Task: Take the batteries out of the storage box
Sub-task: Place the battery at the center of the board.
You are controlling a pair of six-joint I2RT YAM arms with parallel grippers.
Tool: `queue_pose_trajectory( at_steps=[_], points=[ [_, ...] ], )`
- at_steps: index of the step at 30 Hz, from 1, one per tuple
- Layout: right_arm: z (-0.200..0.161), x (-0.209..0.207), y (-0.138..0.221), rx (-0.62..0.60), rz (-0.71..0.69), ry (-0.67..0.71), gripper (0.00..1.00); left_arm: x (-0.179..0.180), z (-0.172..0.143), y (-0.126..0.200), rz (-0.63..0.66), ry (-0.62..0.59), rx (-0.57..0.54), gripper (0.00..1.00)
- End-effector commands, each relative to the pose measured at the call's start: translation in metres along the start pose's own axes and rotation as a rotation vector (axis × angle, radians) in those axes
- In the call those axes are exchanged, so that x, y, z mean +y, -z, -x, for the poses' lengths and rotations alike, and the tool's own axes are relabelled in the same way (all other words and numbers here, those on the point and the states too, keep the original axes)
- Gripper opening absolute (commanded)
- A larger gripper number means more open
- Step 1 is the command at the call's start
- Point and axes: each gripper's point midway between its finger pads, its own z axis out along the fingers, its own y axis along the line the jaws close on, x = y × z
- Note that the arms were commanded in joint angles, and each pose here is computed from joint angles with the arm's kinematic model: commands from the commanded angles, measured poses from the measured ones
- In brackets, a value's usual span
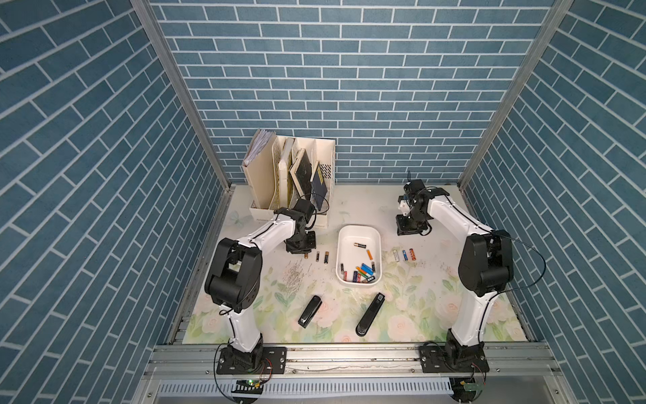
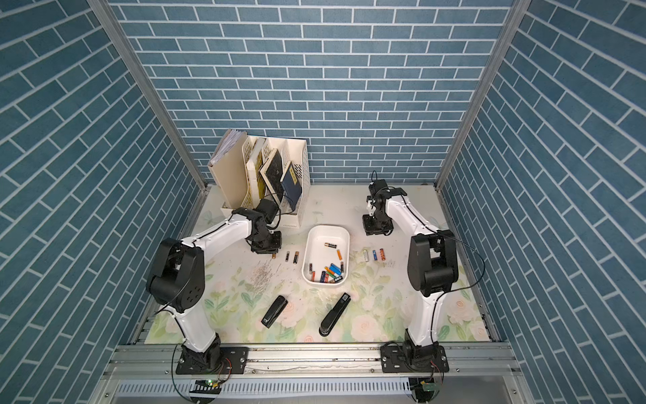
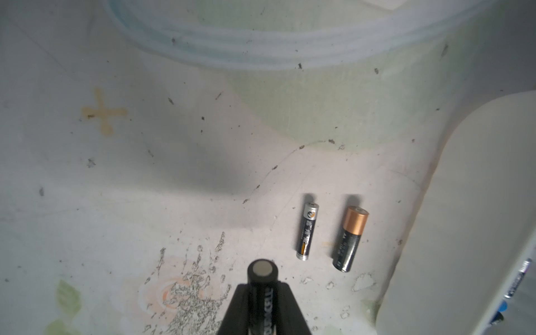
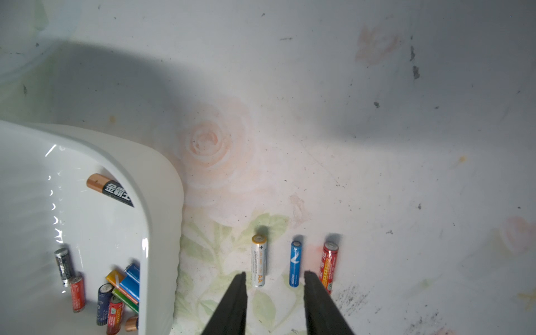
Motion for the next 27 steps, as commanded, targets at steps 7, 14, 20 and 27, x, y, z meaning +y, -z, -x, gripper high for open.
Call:
queue_pose_trajectory(
  at_steps=[7,14,20,27],
  points=[
    [-0.004,0.001,-0.002,0.03,-0.015,0.01,0.36,0.0,0.006,-0.028,0.004,-0.04,0.025,0.19],
    [-0.005,0.0,-0.005,0.038,-0.016,0.01,0.36,-0.003,0.007,-0.038,-0.004,-0.044,0.041,0.19],
    [-0.005,0.0,-0.006,0.04,-0.016,0.012,0.36,-0.004,0.007,-0.043,-0.009,-0.04,0.048,0.2],
    [-0.003,0.0,-0.006,0.042,-0.016,0.017,0.36,-0.004,0.005,-0.047,-0.013,-0.036,0.055,0.22]
  ],
)
